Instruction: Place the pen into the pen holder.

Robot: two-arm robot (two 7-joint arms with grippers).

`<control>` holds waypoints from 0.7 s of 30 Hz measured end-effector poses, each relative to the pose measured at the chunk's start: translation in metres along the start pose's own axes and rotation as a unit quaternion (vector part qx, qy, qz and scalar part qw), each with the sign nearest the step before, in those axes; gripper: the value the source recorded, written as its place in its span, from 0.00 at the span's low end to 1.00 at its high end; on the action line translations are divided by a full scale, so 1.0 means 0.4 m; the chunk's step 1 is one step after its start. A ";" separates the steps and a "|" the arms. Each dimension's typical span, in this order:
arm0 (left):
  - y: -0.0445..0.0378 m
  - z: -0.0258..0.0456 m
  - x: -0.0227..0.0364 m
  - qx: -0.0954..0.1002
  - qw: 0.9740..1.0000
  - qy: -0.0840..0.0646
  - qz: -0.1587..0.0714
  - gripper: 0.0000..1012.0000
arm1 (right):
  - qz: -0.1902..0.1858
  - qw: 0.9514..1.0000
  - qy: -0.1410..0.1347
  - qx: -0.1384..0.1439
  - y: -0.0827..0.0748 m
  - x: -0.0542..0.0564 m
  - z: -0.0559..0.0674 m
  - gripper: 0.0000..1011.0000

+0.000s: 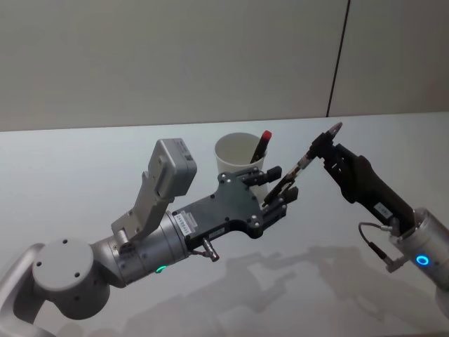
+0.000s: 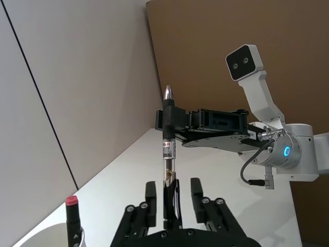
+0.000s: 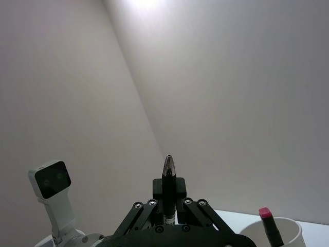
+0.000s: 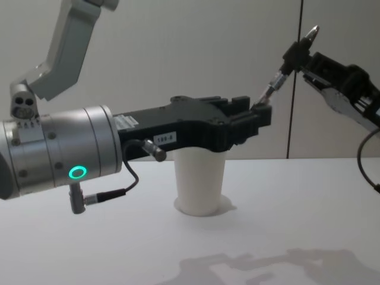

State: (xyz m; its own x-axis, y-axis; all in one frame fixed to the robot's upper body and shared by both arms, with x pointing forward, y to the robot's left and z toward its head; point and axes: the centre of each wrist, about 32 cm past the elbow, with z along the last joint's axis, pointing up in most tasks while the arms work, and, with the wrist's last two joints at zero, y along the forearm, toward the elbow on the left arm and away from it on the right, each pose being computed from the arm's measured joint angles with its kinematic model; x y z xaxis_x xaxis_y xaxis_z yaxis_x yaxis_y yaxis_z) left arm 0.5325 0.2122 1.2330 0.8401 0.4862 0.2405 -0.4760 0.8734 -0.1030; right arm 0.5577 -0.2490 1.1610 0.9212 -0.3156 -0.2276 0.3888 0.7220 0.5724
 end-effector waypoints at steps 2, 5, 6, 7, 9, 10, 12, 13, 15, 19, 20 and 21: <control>0.000 0.000 0.000 0.000 1.000 0.000 0.000 0.46 | 0.000 1.000 -0.001 0.000 0.000 -0.001 0.001 0.12; 0.000 0.000 0.000 0.000 1.000 0.000 0.000 0.56 | 0.000 1.000 -0.003 -0.001 -0.001 -0.002 0.003 0.12; 0.000 0.000 0.000 0.000 1.000 0.000 0.000 0.57 | 0.000 1.000 -0.004 -0.001 -0.001 -0.003 0.004 0.12; 0.000 0.000 0.000 0.000 1.000 0.000 0.000 0.63 | 0.000 1.000 -0.004 -0.001 -0.001 -0.003 0.005 0.12; 0.000 0.000 0.000 0.000 1.000 0.000 0.000 0.67 | 0.000 1.000 -0.006 -0.001 -0.002 -0.004 0.007 0.12; 0.000 0.000 0.000 0.000 1.000 0.000 0.000 0.71 | 0.000 1.000 -0.008 -0.002 -0.002 -0.005 0.009 0.12; 0.000 0.000 0.000 0.000 1.000 0.000 0.000 0.77 | 0.000 1.000 -0.010 -0.002 -0.003 -0.006 0.012 0.12; 0.000 0.000 0.000 0.000 1.000 0.000 0.000 0.79 | 0.000 1.000 -0.013 -0.003 -0.003 -0.007 0.015 0.12; 0.000 0.000 0.000 0.000 1.000 0.000 0.000 0.86 | -0.001 1.000 -0.017 -0.004 -0.004 -0.008 0.018 0.12; 0.000 0.000 0.000 0.000 1.000 0.000 0.000 0.96 | -0.002 1.000 -0.025 -0.008 -0.005 -0.010 0.028 0.12; 0.000 0.000 0.000 0.000 1.000 0.000 0.000 0.97 | -0.003 0.999 -0.030 -0.010 -0.006 -0.011 0.033 0.12; 0.000 0.000 0.000 0.000 1.000 0.000 0.000 0.99 | -0.003 0.999 -0.033 -0.011 -0.006 -0.011 0.036 0.12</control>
State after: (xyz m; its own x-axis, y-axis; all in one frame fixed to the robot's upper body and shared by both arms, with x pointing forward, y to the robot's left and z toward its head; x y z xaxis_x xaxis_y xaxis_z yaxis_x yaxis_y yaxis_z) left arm 0.5325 0.2122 1.2330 0.8401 0.4861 0.2405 -0.4759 0.8734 -0.1029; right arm 0.5525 -0.2583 1.1720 0.9159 -0.3592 -0.1789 0.3956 0.7330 0.5533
